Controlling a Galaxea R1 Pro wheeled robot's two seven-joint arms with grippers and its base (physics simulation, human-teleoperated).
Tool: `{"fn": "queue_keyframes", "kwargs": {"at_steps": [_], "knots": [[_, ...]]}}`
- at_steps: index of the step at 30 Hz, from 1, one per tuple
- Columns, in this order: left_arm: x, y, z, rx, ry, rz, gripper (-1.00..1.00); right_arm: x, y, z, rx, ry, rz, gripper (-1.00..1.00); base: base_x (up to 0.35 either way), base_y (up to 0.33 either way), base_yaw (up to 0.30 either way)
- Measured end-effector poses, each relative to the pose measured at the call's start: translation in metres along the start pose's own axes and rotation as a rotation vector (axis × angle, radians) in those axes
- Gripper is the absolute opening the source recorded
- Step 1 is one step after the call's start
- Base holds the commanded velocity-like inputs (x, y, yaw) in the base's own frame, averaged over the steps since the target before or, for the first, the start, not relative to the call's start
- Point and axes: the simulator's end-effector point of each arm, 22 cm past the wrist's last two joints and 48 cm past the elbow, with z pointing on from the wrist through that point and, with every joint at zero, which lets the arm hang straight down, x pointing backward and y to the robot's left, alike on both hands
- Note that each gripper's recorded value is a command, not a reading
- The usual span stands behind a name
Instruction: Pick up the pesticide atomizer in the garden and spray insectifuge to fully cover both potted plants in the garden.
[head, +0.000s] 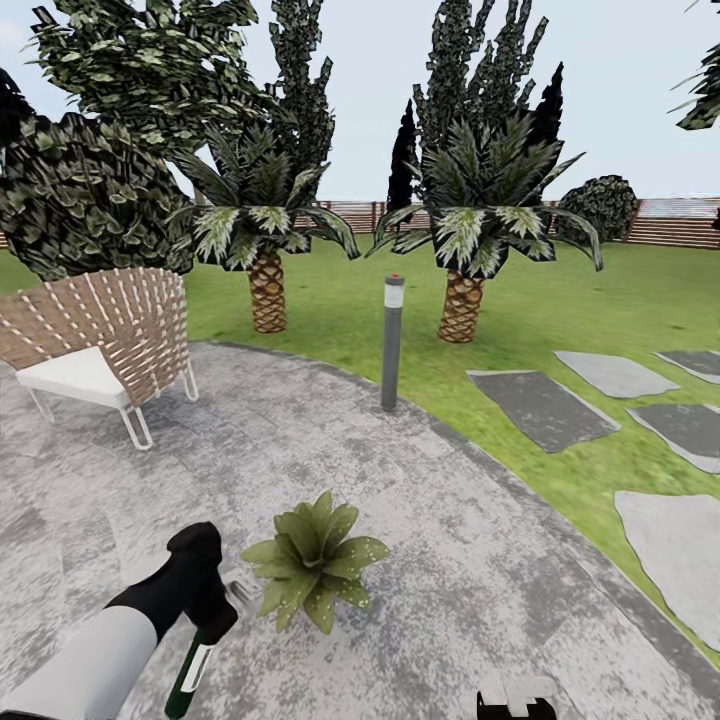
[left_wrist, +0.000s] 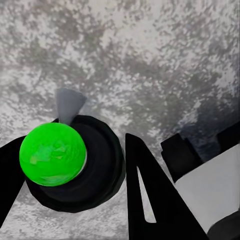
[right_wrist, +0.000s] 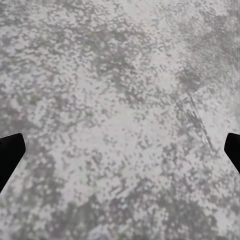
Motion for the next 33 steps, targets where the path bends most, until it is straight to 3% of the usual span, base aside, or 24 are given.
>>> {"fn": "queue_keyframes", "kwargs": {"at_steps": [4,11,25,33], "knots": [[0.000,0.009,0.000,-0.026,-0.012,-0.021,-1.00,0.000,0.000,0.000,-0.001,0.001,0.000,1.00,-0.120,0.215,0.000],[-0.001,0.005,0.003,-0.018,-0.011,-0.023,-1.00,0.000,0.000,0.000,0.000,0.000,0.000,1.00,0.023,0.317,-0.056],[0.002,-0.001,0.008,-0.011,-0.009,-0.017,-1.00,0.000,0.000,0.000,0.000,0.000,0.000,1.00,0.019,0.078,-0.258],[0.002,0.000,0.008,-0.011,-0.011,-0.021,-1.00,0.000,0.000,0.000,-0.001,0.001,0.000,1.00,-0.211,0.211,-0.263]]}}
